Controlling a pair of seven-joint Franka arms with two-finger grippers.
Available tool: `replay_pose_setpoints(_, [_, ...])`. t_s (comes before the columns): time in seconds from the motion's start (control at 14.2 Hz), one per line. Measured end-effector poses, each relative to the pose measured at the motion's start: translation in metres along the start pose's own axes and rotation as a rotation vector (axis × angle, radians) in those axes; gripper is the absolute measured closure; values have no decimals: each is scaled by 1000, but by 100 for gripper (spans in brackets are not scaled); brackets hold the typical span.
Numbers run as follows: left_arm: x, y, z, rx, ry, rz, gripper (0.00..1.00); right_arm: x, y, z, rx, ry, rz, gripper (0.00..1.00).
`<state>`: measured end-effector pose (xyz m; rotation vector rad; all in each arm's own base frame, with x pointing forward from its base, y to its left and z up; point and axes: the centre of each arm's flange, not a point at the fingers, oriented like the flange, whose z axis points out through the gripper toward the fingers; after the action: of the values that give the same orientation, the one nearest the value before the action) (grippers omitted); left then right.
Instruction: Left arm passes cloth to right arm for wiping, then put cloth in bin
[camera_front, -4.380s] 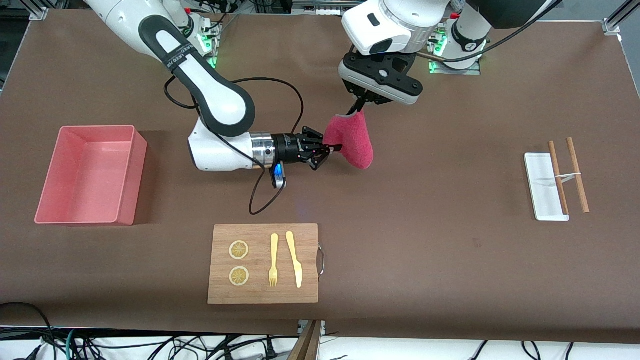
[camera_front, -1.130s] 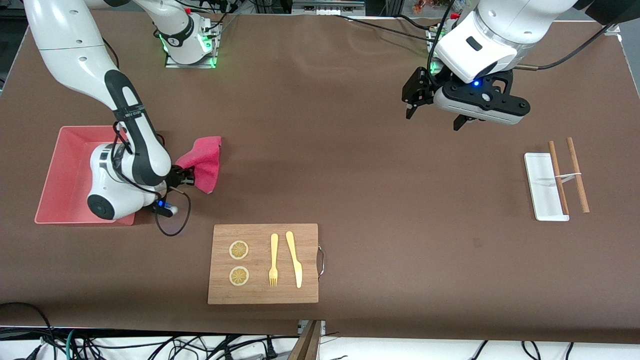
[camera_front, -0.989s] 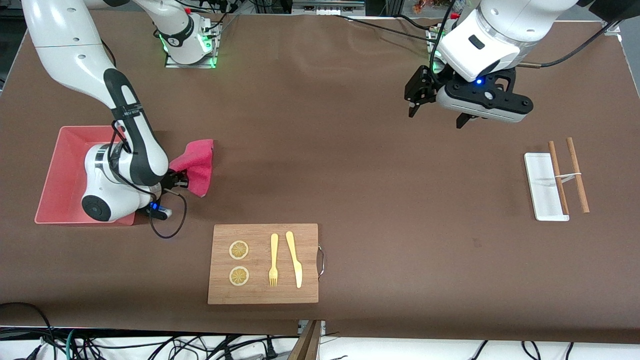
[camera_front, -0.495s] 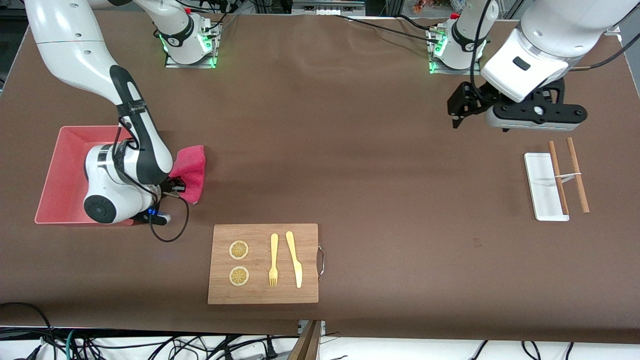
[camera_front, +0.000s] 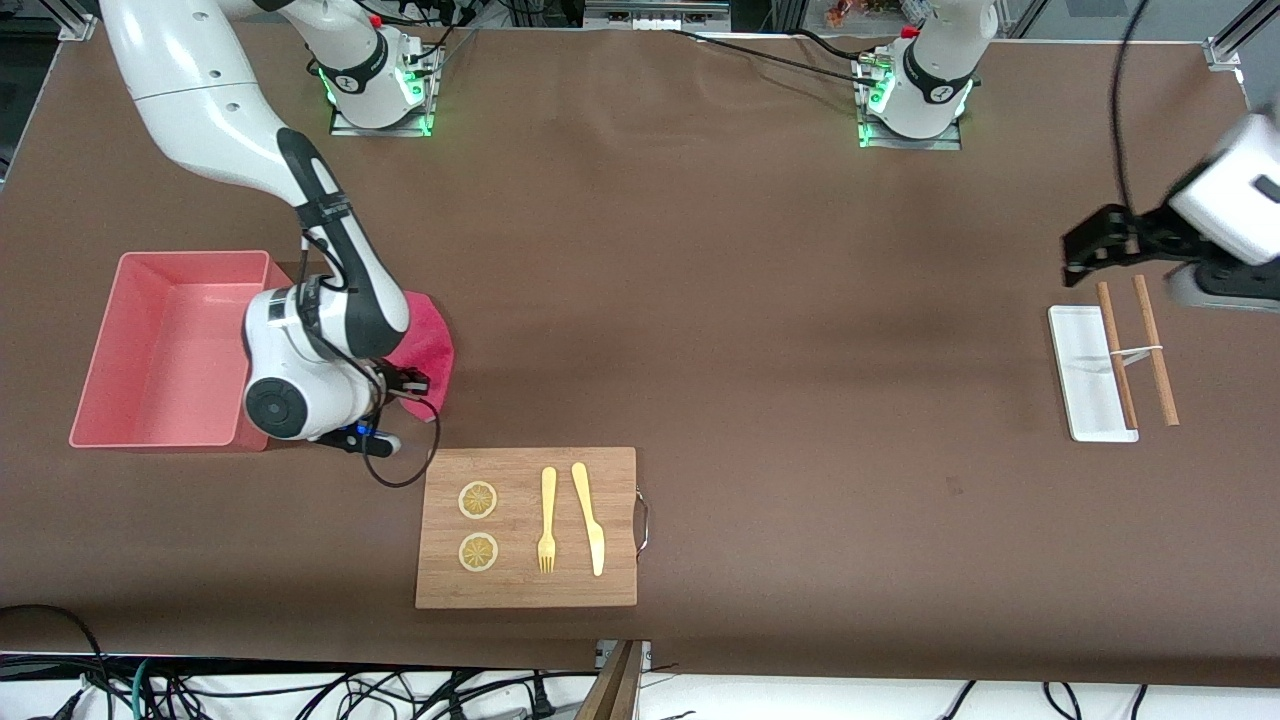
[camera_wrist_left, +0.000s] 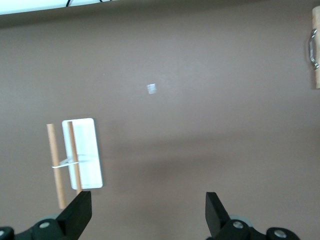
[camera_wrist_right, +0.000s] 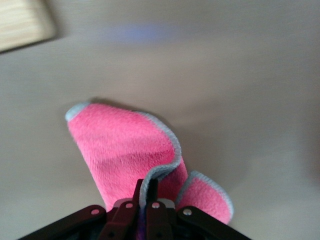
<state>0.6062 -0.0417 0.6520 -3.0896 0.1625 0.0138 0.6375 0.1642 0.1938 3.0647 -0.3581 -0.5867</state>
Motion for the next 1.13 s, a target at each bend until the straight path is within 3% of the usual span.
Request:
replay_pose_setpoints(0.21, [2,-24,15,-9,-29,-3,0,-16,-40,4,31,20,53,98])
replay_pose_setpoints(0.42, [1,-4,46,-65,-80,-10,0,-33,-78,1,79,39,111,98])
replay_pose_setpoints(0.71, [-23,1,72,-42,-49,77,0,-54,-128,-4,127,53,185,98])
replay_pose_setpoints(1.13, [-43,-5,73,-14,-56,92,0,-36,-109,-8,133,63,156,98])
